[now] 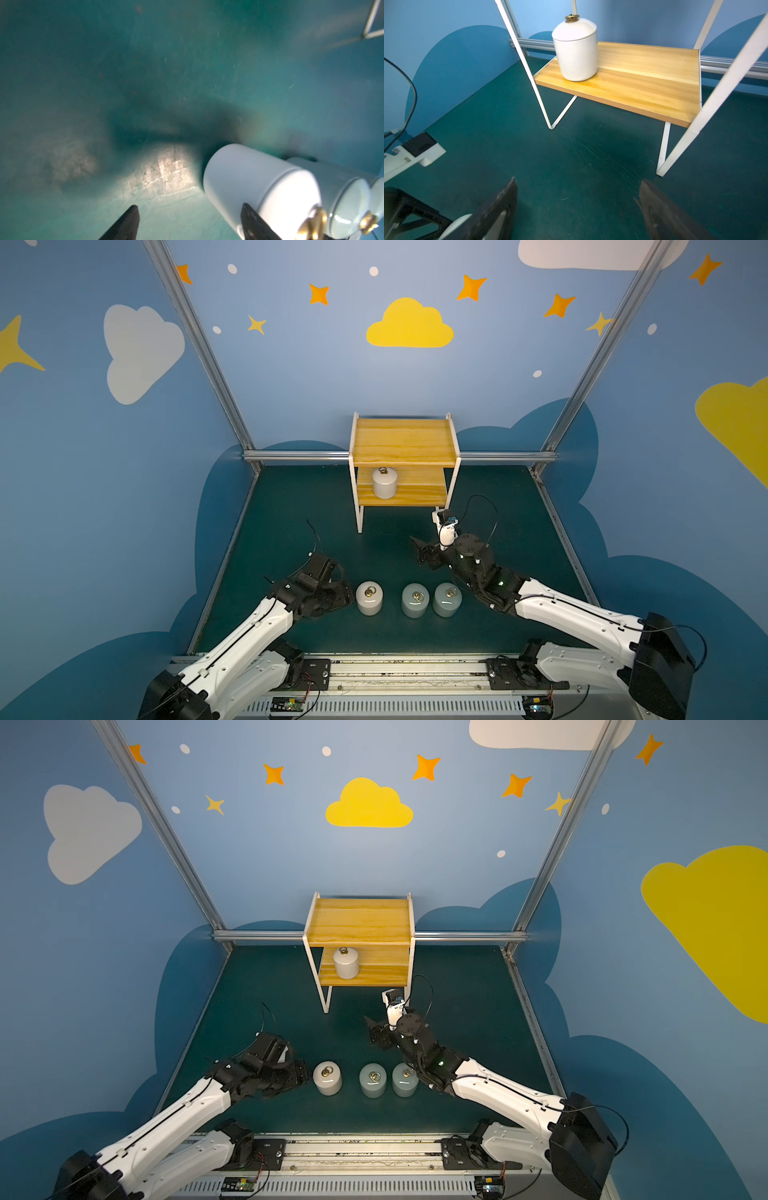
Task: Remove the tea canisters from the shelf
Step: Move the tea canister to the center of the board.
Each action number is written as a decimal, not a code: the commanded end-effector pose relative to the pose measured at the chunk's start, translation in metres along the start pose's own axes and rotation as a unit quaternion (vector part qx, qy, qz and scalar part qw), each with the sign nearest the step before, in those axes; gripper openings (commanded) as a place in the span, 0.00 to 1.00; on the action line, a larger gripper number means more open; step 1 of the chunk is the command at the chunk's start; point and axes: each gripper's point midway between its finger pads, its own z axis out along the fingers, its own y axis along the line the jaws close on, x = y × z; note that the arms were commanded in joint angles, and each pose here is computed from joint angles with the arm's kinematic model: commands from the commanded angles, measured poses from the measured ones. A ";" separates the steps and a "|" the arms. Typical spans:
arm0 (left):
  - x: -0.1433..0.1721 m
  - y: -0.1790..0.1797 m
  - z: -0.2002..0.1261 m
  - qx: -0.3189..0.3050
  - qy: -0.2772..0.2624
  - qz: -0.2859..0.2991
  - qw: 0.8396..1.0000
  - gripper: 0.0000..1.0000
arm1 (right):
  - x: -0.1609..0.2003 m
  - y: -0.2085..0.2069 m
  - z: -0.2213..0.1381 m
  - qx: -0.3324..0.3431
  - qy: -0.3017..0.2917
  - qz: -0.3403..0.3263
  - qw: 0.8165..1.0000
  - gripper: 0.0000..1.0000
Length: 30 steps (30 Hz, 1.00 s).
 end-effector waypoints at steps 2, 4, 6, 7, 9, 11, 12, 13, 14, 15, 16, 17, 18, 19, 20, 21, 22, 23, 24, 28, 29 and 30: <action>0.002 -0.002 0.002 -0.009 0.013 0.000 1.000 0.78 | 0.000 -0.006 -0.007 -0.002 0.001 0.010 1.000 0.94; 0.003 -0.004 0.004 -0.010 0.018 0.004 1.000 0.78 | 0.001 -0.009 -0.009 0.001 0.001 0.012 1.000 0.94; 0.002 -0.007 0.005 -0.010 0.018 0.010 1.000 0.78 | -0.001 -0.012 -0.011 0.003 -0.003 0.016 1.000 0.94; 0.001 -0.009 0.005 -0.010 0.018 0.014 1.000 0.78 | -0.003 -0.013 -0.012 0.004 -0.005 0.018 1.000 0.94; -0.001 -0.012 0.007 -0.007 0.019 0.018 1.000 0.78 | 0.009 -0.016 -0.011 0.007 0.007 0.018 1.000 0.94; -0.001 -0.017 0.009 -0.005 0.022 0.027 0.999 0.78 | 0.011 -0.017 -0.012 0.007 0.008 0.021 1.000 0.94; -0.001 -0.019 0.010 -0.006 0.025 0.032 0.999 0.78 | 0.011 -0.017 -0.012 0.006 0.007 0.022 1.000 0.94; 0.000 -0.021 0.012 -0.007 0.028 0.039 0.999 0.78 | 0.011 -0.017 -0.012 0.007 0.008 0.022 1.000 0.94; 0.000 -0.023 0.013 -0.008 0.031 0.044 0.999 0.78 | 0.012 -0.018 -0.012 0.006 0.009 0.022 1.000 0.94; 0.000 -0.025 0.013 -0.007 0.033 0.049 0.998 0.78 | 0.012 -0.018 -0.012 0.007 0.009 0.022 1.000 0.94; 0.000 -0.027 0.014 -0.007 0.037 0.053 0.998 0.78 | 0.012 -0.018 -0.012 0.008 0.008 0.022 1.000 0.94; 0.001 -0.029 0.015 -0.008 0.039 0.056 0.998 0.78 | 0.012 -0.019 -0.012 0.009 0.009 0.022 1.000 0.94; 0.001 -0.031 0.015 -0.008 0.041 0.062 0.997 0.78 | 0.011 -0.019 -0.012 0.009 0.008 0.023 1.000 0.94; 0.002 -0.033 0.016 -0.009 0.043 0.068 0.997 0.78 | 0.012 -0.020 -0.012 0.010 0.009 0.023 1.000 0.94; 0.003 -0.034 0.016 -0.009 0.046 0.072 0.996 0.78 | 0.011 -0.021 -0.012 0.010 0.008 0.023 1.000 0.94; 0.004 -0.034 0.016 -0.011 0.048 0.075 0.996 0.78 | 0.012 -0.021 -0.012 0.011 0.009 0.023 1.000 0.94; 0.004 -0.033 0.016 -0.015 0.050 0.074 0.996 0.78 | 0.011 -0.022 -0.012 0.011 0.009 0.024 1.000 0.94; 0.005 -0.033 0.016 -0.017 0.052 0.075 0.996 0.78 | 0.011 -0.022 -0.013 0.011 0.008 0.024 1.000 0.94; 0.005 -0.032 0.015 -0.019 0.052 0.076 0.996 0.78 | 0.011 -0.023 -0.013 0.012 0.009 0.024 1.000 0.94; 0.003 -0.034 0.011 -0.013 0.046 0.078 0.996 0.78 | 0.012 -0.026 -0.013 0.017 0.010 0.024 1.000 0.94; 0.002 -0.035 0.010 -0.013 0.043 0.080 0.996 0.79 | 0.012 -0.027 -0.014 0.019 0.010 0.025 0.999 0.94; 0.002 -0.035 0.008 -0.014 0.041 0.082 0.996 0.79 | 0.012 -0.028 -0.015 0.020 0.010 0.024 0.999 0.94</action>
